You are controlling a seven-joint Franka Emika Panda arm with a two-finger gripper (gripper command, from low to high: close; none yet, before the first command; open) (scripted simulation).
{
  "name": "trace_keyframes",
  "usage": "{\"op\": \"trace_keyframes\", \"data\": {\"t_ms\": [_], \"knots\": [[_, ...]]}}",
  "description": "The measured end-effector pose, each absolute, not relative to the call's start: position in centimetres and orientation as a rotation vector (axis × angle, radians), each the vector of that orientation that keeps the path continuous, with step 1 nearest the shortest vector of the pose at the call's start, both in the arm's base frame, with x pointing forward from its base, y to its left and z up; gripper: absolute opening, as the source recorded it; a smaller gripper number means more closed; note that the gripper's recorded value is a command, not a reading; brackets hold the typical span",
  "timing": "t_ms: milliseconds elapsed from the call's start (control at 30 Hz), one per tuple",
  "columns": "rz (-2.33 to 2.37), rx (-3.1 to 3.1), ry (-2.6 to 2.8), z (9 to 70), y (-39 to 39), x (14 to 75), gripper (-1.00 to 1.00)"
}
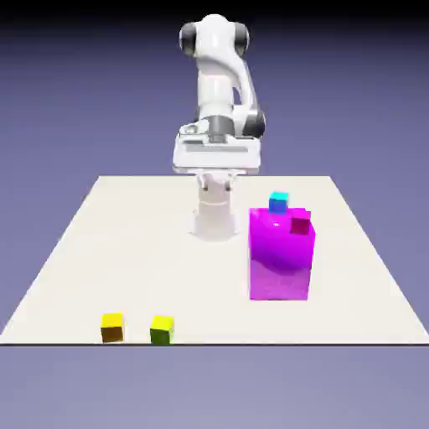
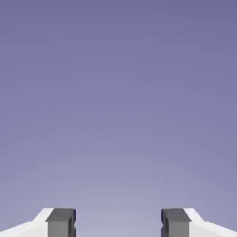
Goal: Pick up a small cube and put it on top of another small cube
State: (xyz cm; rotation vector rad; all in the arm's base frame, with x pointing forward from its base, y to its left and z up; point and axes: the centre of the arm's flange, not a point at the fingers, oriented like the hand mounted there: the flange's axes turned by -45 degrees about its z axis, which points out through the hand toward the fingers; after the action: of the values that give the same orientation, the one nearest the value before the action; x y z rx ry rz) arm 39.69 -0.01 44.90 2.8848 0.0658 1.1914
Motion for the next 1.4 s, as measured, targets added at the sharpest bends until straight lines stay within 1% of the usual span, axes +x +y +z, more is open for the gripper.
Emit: {"op": "trace_keyframes", "data": {"t_ms": [400, 633, 833, 900, 1100, 1133, 1200, 1400], "knots": [[0.976, 2.92, -0.085, 33.6, -5.6, 45.3, 0.0], [0.859, 2.953, -0.177, 25.6, -9.0, 46.5, 0.0], [0.765, 2.988, -0.264, 18.3, -11.6, 46.0, 0.0], [0.757, 2.991, -0.271, 17.7, -11.8, 45.9, 0.0], [0.758, 2.991, -0.272, 11.7, -12.2, 48.1, 0.0], [0.757, 2.991, -0.271, 11.3, -12.3, 48.2, -1.0], [0.758, 2.991, -0.271, 11.3, -12.3, 48.2, -1.0], [0.758, 2.992, -0.271, 17.3, -11.9, 46.1, -1.0]]}}
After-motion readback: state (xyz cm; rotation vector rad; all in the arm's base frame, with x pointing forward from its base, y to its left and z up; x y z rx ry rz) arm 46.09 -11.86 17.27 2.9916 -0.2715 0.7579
